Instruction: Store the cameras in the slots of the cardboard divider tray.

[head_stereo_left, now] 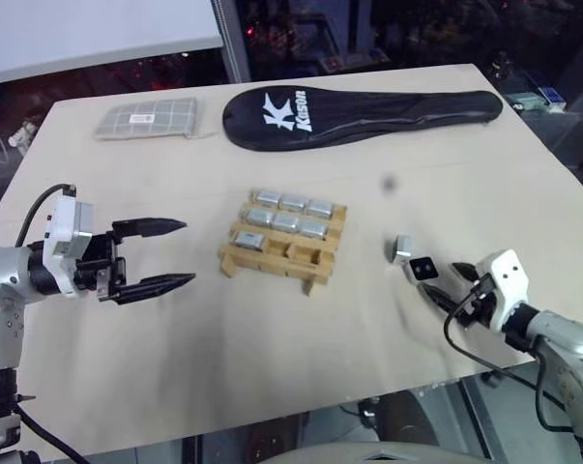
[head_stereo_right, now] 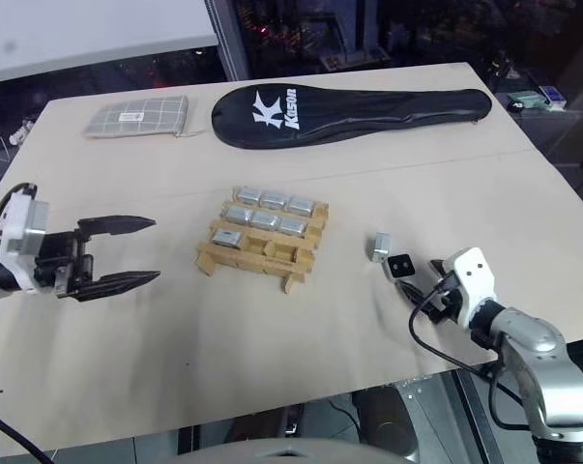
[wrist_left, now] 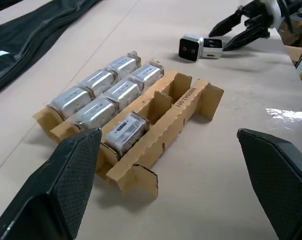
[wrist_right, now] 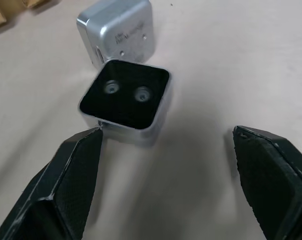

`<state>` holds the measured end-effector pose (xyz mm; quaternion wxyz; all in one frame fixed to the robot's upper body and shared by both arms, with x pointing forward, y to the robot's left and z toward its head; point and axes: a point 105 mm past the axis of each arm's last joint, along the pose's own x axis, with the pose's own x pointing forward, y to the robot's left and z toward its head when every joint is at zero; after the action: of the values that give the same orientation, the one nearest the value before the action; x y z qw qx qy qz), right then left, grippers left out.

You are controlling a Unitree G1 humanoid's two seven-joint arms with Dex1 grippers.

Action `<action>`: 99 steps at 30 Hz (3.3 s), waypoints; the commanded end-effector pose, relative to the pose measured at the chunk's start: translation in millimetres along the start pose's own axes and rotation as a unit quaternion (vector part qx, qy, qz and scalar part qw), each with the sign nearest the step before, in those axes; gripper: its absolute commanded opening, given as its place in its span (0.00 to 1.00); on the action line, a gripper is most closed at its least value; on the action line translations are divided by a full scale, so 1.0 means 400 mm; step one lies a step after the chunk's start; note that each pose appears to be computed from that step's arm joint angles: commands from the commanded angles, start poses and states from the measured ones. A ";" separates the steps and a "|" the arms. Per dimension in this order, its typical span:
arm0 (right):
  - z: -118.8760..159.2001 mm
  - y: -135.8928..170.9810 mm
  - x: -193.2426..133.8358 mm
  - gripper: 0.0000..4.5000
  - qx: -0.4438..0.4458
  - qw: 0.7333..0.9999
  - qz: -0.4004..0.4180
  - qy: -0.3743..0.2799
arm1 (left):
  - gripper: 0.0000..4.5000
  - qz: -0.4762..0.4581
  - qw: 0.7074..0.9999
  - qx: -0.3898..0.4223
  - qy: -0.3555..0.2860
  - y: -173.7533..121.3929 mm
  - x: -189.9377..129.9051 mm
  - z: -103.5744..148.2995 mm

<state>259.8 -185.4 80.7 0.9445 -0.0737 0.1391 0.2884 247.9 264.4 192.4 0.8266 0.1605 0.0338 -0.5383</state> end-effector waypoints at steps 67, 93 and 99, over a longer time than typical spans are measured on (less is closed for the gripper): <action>0.417 0.322 0.238 0.44 -0.633 0.639 0.194 -0.392 | 1.00 -0.129 0.972 -0.174 -0.086 -0.024 0.299 0.142; 0.376 0.142 0.079 0.99 -0.340 0.874 0.240 -0.251 | 0.16 -0.129 0.990 -0.021 -0.050 0.068 0.295 0.114; 0.339 0.064 -0.037 0.99 -0.176 0.943 0.228 -0.168 | 0.16 -0.160 0.984 0.019 -0.069 0.085 0.285 0.113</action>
<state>275.1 -138.2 198.3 0.8373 -0.1773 -0.0617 0.5135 323.8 159.4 207.5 0.7387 0.1158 0.0120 -0.6639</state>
